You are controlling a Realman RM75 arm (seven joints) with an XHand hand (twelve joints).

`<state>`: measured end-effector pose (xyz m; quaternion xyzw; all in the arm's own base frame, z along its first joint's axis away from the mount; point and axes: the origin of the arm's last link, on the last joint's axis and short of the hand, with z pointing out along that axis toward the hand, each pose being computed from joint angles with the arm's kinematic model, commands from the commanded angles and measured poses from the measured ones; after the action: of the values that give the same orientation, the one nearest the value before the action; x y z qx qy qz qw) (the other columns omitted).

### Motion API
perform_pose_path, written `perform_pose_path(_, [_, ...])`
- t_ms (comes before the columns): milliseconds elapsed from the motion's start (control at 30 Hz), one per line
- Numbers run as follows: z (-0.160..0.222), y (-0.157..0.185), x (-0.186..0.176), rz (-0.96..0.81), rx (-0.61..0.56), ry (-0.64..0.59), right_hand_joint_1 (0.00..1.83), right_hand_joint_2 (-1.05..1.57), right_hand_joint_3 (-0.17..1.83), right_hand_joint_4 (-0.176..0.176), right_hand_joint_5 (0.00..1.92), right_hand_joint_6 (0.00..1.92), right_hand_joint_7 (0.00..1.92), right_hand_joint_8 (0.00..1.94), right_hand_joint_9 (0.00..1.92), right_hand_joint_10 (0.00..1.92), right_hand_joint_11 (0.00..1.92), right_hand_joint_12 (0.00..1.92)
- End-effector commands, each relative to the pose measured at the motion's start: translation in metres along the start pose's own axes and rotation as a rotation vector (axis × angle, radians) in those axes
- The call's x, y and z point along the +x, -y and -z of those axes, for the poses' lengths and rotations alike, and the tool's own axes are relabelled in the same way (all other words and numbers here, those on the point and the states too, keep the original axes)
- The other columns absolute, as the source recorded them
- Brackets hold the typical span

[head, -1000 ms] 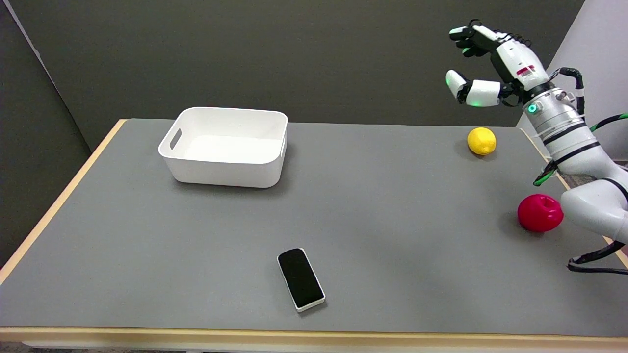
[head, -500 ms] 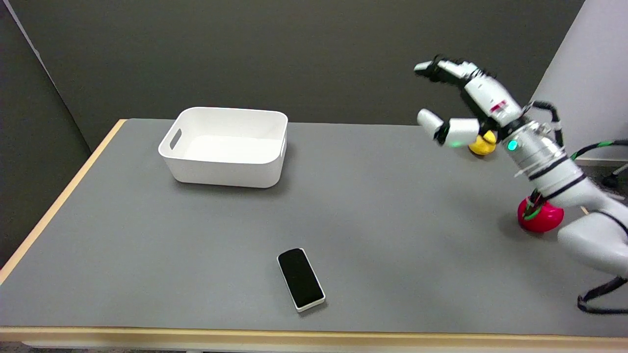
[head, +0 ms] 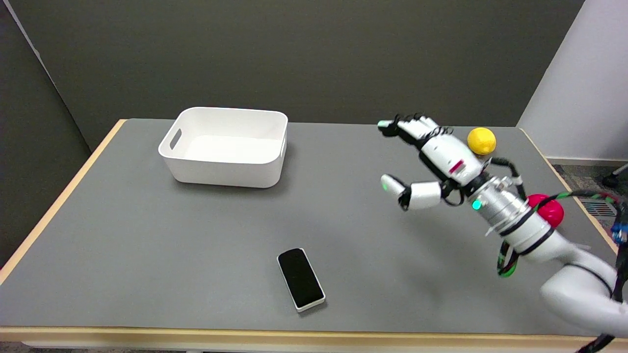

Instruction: Pick up the chalkboard eraser.

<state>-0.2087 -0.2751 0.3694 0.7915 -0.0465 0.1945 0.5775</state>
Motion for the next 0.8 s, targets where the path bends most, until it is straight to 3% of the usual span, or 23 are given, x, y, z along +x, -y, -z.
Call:
perform_pose_path(33, [0.020,0.049,-0.025,0.069,-0.086,-0.080,0.45,0.63,0.93,-0.171,0.12,0.44,0.36,0.66,0.15,0.83,0.00,1.11])
perform_pose_path(233, [0.005,0.037,-0.014,0.108,-0.124,-0.129,0.46,0.64,0.92,-0.174,0.13,0.45,0.38,0.69,0.16,0.84,0.00,1.10])
perform_pose_path(433, [-0.019,0.055,-0.012,0.148,-0.184,-0.193,0.46,0.64,0.92,-0.172,0.16,0.47,0.41,0.70,0.18,0.87,0.00,1.11])
perform_pose_path(633, [-0.045,0.121,-0.039,0.207,-0.272,-0.300,0.45,0.65,0.92,-0.172,0.16,0.46,0.38,0.69,0.19,0.89,0.00,1.15])
perform_pose_path(800, [-0.048,0.169,-0.053,0.264,-0.474,-0.480,0.51,0.71,0.78,-0.176,0.14,0.40,0.30,0.64,0.14,0.95,0.03,1.29])
